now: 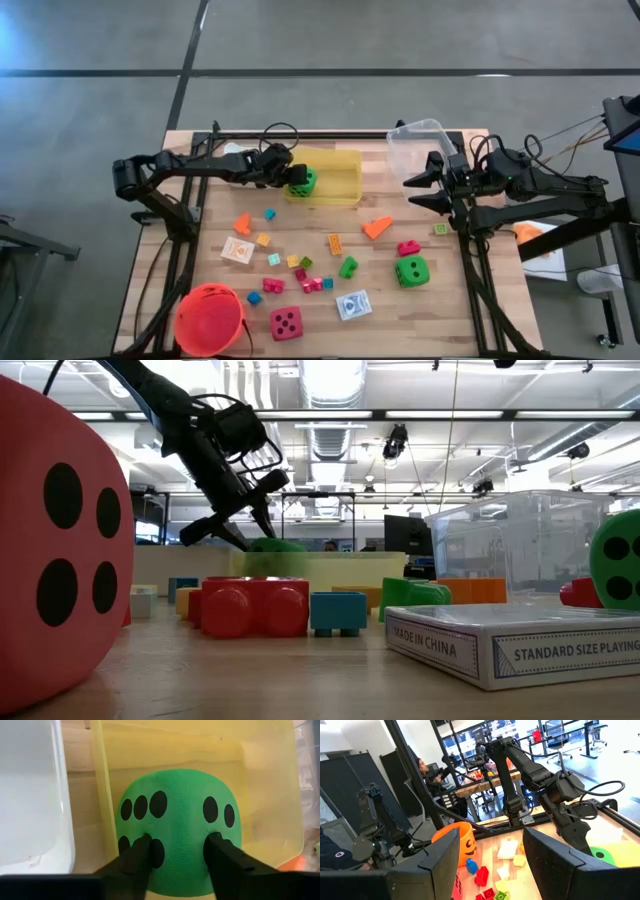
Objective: Pick & Place Toys
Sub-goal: Put the top green dice into the yellow bin, then put the top blue game piece into the transparent bin
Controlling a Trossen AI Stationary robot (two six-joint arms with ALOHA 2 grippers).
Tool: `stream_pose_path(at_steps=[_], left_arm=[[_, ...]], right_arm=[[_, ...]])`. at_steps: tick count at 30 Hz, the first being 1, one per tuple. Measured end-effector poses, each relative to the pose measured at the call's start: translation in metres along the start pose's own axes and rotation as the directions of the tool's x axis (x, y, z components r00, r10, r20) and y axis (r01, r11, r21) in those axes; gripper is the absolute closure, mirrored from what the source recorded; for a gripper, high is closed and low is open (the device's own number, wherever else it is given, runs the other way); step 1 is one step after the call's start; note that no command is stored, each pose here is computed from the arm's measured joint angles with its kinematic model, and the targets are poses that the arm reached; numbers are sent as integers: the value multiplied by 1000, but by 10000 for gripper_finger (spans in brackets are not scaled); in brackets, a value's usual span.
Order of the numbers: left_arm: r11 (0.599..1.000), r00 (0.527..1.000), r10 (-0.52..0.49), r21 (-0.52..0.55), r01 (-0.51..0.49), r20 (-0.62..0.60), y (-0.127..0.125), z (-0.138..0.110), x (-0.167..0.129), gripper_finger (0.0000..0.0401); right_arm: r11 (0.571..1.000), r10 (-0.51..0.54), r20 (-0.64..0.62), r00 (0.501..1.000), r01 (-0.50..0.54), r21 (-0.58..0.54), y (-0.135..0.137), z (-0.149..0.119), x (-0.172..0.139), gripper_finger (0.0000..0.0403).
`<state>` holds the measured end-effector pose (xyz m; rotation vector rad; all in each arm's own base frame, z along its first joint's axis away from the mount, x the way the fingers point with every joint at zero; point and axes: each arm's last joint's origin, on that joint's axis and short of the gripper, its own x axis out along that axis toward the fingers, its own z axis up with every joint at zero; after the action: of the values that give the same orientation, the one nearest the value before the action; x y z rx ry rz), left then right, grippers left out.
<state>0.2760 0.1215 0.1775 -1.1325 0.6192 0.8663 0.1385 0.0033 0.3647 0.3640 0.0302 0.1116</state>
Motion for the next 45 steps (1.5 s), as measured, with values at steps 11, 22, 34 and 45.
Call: stream_pose_path(at_steps=[11, 22, 34, 45], left_arm=[[1000, 1000, -24, 0, 24, 13, -3, 2, -5, 84], [970, 991, -122, 217, 107, 54, -10, 6, -48, 78], [896, 984, 72, 444, 9, -164, 3, -44, -89, 78], [819, 944, 281, 556, -142, -171, 10, -67, -71, 110]], right_arm=[[1000, 0, 0, 1000, 0, 3, 0, 0, 0, 190], [1000, 0, 0, 1000, 0, 0, 0, 0, 0, 190], [1000, 0, -1, 1000, 0, -1, 0, 0, 0, 190], [1000, -1, -1, 1000, 1, -24, 0, 0, 0, 190]])
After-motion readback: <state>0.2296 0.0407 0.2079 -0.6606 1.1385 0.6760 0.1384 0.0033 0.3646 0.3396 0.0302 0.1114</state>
